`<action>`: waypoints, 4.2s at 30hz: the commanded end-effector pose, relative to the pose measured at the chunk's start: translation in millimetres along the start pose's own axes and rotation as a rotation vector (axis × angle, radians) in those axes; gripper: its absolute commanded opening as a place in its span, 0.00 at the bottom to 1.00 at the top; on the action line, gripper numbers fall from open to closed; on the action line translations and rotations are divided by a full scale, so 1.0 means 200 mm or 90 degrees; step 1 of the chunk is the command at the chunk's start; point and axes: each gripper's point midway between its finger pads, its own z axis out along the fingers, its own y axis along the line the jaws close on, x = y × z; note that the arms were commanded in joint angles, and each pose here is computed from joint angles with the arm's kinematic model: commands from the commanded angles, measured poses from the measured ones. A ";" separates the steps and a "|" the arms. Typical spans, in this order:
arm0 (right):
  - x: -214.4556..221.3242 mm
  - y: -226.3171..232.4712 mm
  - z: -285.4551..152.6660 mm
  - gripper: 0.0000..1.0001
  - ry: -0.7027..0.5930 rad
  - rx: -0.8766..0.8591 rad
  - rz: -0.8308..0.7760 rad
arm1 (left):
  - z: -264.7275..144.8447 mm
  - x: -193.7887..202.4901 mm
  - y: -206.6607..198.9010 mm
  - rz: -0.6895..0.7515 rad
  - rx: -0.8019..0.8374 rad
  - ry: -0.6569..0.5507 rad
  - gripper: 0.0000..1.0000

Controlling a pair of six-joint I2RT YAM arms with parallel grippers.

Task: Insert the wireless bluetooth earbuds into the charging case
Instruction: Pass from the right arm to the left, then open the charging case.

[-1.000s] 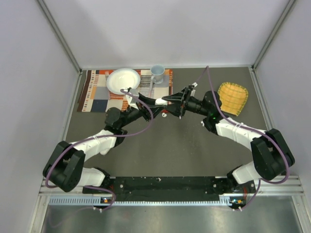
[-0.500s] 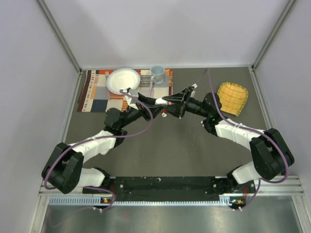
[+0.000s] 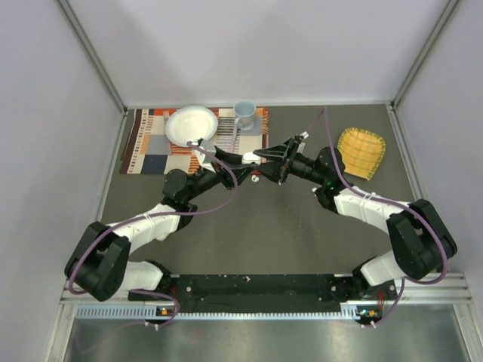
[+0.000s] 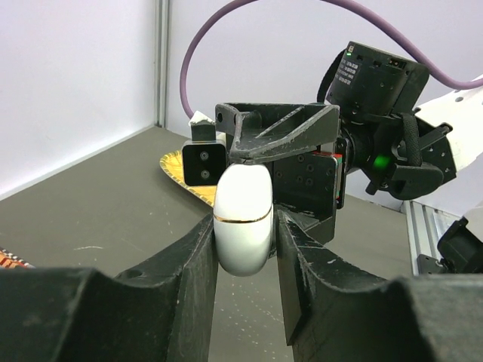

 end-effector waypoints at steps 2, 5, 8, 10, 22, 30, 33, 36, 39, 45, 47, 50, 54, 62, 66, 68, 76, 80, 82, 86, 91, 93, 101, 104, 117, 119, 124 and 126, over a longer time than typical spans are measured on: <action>0.06 0.11 0.00 0.10 0.015 -0.046 -0.040 | 0.00 -0.07 -0.03 0.024 0.009 -0.025 0.38; 0.06 0.11 -0.01 0.10 0.014 -0.049 -0.036 | 0.00 -0.08 -0.04 0.022 0.013 -0.029 0.37; 0.06 0.09 0.00 0.10 0.016 -0.043 -0.032 | 0.01 -0.08 -0.04 0.022 0.015 -0.033 0.33; 0.06 0.10 -0.01 0.10 0.017 -0.043 -0.032 | 0.01 -0.08 -0.04 0.022 0.017 -0.033 0.33; 0.07 0.09 0.01 0.10 0.026 -0.034 -0.035 | 0.03 -0.09 -0.05 0.011 0.029 -0.038 0.38; 0.07 0.10 0.01 0.10 0.025 -0.038 -0.033 | 0.03 -0.10 -0.05 0.006 0.031 -0.046 0.39; 0.07 0.10 0.01 0.10 0.026 -0.039 -0.035 | 0.03 -0.08 -0.05 0.004 0.033 -0.042 0.38; 0.07 0.11 0.01 0.10 0.027 -0.039 -0.037 | 0.04 -0.08 -0.05 0.004 0.034 -0.039 0.32; 0.07 0.10 0.01 0.11 0.026 -0.034 -0.034 | 0.04 -0.09 -0.05 0.009 0.038 -0.039 0.20; 0.07 0.07 0.02 0.12 0.030 -0.013 -0.038 | 0.04 -0.09 -0.05 0.008 0.035 -0.040 0.31; 0.07 0.07 0.02 0.12 0.031 -0.007 -0.042 | 0.04 -0.08 -0.05 0.007 0.036 -0.035 0.26; 0.08 0.06 0.03 0.12 0.033 0.000 -0.046 | 0.04 -0.07 -0.06 0.007 0.045 -0.026 0.12; 0.08 0.06 0.03 0.14 0.039 0.014 -0.067 | 0.03 -0.07 -0.06 0.012 0.043 -0.027 0.00; 0.10 0.08 0.03 0.62 0.034 0.034 -0.137 | -0.02 -0.17 -0.11 0.072 0.044 -0.088 0.00; 0.11 0.09 0.01 0.79 0.023 0.046 -0.176 | -0.05 -0.20 -0.12 0.065 0.039 -0.122 0.00; 0.11 0.10 0.01 0.83 0.017 0.053 -0.198 | -0.07 -0.23 -0.11 0.061 0.027 -0.149 0.00; 0.13 0.22 -0.11 0.87 -0.040 0.087 -0.360 | -0.17 -0.26 -0.13 0.031 0.007 -0.210 0.00; 0.12 0.19 -0.21 0.88 -0.064 0.163 -0.504 | -0.25 -0.26 -0.18 0.032 0.004 -0.224 0.00; 0.09 0.14 -0.28 0.87 -0.087 0.223 -0.526 | -0.27 -0.26 -0.21 0.046 0.020 -0.222 0.00; 0.08 0.09 -0.39 0.88 -0.095 0.277 -0.598 | -0.29 -0.26 -0.30 0.082 0.066 -0.202 0.00; 0.10 0.06 -0.42 0.89 -0.067 0.305 -0.630 | -0.28 -0.29 -0.36 0.164 0.112 -0.192 0.00; 0.12 0.06 -0.43 0.89 -0.039 0.305 -0.653 | -0.28 -0.27 -0.39 0.177 0.133 -0.183 0.00; 0.24 0.02 -0.51 0.89 0.038 0.271 -0.744 | -0.33 -0.18 -0.47 0.189 0.137 -0.197 0.00; 0.29 -0.02 -0.53 0.89 0.063 0.262 -0.746 | -0.37 -0.17 -0.53 0.199 0.142 -0.211 0.00; 0.43 -0.20 -0.47 0.89 0.113 0.276 -0.738 | -0.40 -0.19 -0.60 0.188 0.166 -0.223 0.00; 0.44 -0.20 -0.45 0.89 0.115 0.266 -0.735 | -0.40 -0.19 -0.60 0.185 0.162 -0.225 0.00; 0.43 -0.24 -0.40 0.89 0.112 0.279 -0.719 | -0.41 -0.22 -0.61 0.179 0.159 -0.233 0.00; 0.43 -0.24 -0.37 0.89 0.109 0.269 -0.714 | -0.41 -0.22 -0.61 0.176 0.157 -0.235 0.00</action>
